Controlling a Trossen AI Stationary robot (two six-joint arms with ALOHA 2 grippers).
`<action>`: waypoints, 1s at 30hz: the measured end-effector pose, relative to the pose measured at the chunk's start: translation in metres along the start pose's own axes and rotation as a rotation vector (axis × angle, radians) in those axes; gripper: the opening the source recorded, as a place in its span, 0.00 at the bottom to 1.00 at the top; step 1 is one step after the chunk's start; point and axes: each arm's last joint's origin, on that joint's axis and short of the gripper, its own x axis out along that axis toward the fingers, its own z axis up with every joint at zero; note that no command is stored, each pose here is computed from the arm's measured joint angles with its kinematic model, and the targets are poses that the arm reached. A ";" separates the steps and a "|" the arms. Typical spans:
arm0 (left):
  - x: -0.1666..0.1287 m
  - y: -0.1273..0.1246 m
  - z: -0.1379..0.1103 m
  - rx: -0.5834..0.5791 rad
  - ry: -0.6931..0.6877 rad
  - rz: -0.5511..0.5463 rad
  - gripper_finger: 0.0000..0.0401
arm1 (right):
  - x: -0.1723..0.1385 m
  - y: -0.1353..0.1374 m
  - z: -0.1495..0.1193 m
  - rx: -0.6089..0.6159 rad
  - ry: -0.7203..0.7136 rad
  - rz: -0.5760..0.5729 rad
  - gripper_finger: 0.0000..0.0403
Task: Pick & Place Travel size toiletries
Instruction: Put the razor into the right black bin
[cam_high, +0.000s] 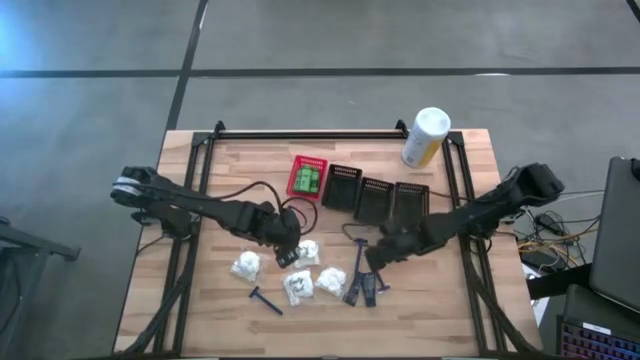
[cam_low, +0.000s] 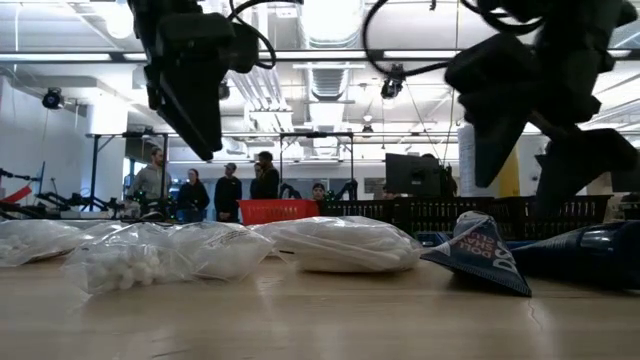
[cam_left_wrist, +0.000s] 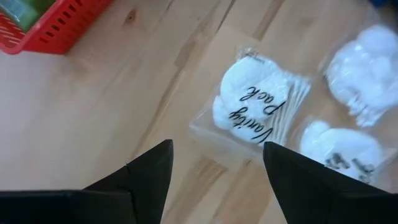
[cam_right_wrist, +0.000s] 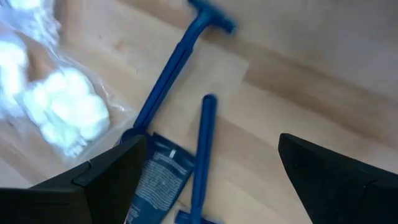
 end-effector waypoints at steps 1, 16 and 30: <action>0.000 0.000 0.000 0.015 0.001 0.005 0.63 | 0.003 0.004 0.000 -0.003 0.012 -0.006 0.90; 0.016 0.010 -0.054 0.392 0.262 0.115 0.63 | 0.005 0.044 0.001 -0.072 0.037 -0.017 0.90; 0.023 0.004 -0.069 0.464 0.239 0.012 0.63 | 0.004 0.045 0.001 -0.133 0.041 -0.022 0.90</action>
